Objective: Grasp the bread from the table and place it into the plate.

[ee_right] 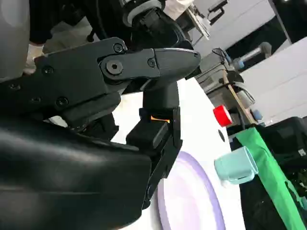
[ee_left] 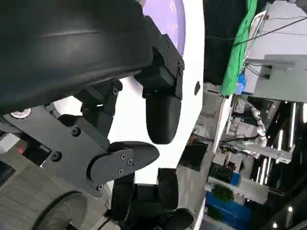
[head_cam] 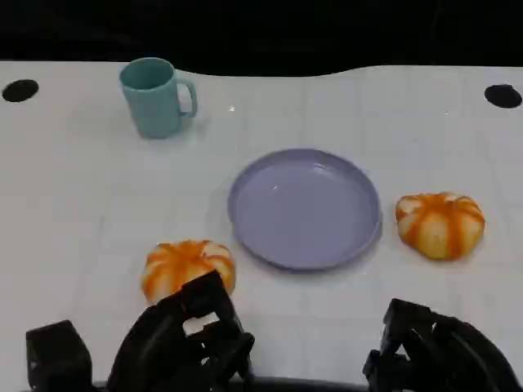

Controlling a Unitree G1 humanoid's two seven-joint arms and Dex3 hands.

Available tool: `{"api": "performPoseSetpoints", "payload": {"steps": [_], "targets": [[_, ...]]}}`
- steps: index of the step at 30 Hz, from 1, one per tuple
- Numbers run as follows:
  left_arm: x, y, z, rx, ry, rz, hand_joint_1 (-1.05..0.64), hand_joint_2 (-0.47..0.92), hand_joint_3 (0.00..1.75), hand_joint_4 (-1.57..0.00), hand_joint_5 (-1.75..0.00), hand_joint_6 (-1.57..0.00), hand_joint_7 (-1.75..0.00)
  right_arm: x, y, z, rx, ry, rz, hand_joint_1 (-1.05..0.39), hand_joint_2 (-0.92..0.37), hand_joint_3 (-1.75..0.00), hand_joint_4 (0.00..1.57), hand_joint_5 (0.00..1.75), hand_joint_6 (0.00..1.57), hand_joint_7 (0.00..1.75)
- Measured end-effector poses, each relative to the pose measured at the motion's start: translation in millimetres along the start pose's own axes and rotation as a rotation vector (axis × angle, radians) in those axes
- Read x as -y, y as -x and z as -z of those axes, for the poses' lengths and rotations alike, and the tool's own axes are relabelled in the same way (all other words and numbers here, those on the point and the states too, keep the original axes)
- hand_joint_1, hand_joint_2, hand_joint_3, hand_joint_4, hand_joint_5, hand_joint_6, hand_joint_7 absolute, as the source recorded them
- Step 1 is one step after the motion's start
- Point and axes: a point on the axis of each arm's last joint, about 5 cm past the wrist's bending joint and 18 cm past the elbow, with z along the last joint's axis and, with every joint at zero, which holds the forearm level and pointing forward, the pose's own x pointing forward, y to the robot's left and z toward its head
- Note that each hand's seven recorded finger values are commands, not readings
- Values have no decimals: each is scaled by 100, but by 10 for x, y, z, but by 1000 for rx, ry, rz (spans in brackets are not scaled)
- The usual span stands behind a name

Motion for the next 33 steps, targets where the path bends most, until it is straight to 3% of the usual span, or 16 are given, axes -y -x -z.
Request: {"api": "performPoseSetpoints", "payload": {"steps": [25,29,32,33], "targets": [[-9,8,-4,-4,-8,-5,-28,48,87,-75,-175,-54,-175,-1,0,-4,-2,11,0,-71,-92,-24,86,162,78,137],[-20,13,-28,4,-16,-8,-28,56,74,-74,-175,-53,-175,-11,-9,0,1,13,-3,-72,-92,-25,86,162,78,137],[-31,15,-87,22,-40,-3,-31,69,50,-69,-175,-47,-175,-23,-20,6,1,14,-4,-72,-92,-25,86,161,78,138],[-41,16,-113,27,-53,0,-38,77,33,-64,-175,-42,-173,-27,-24,9,0,15,-3,-72,-92,-25,86,161,78,139]]}}
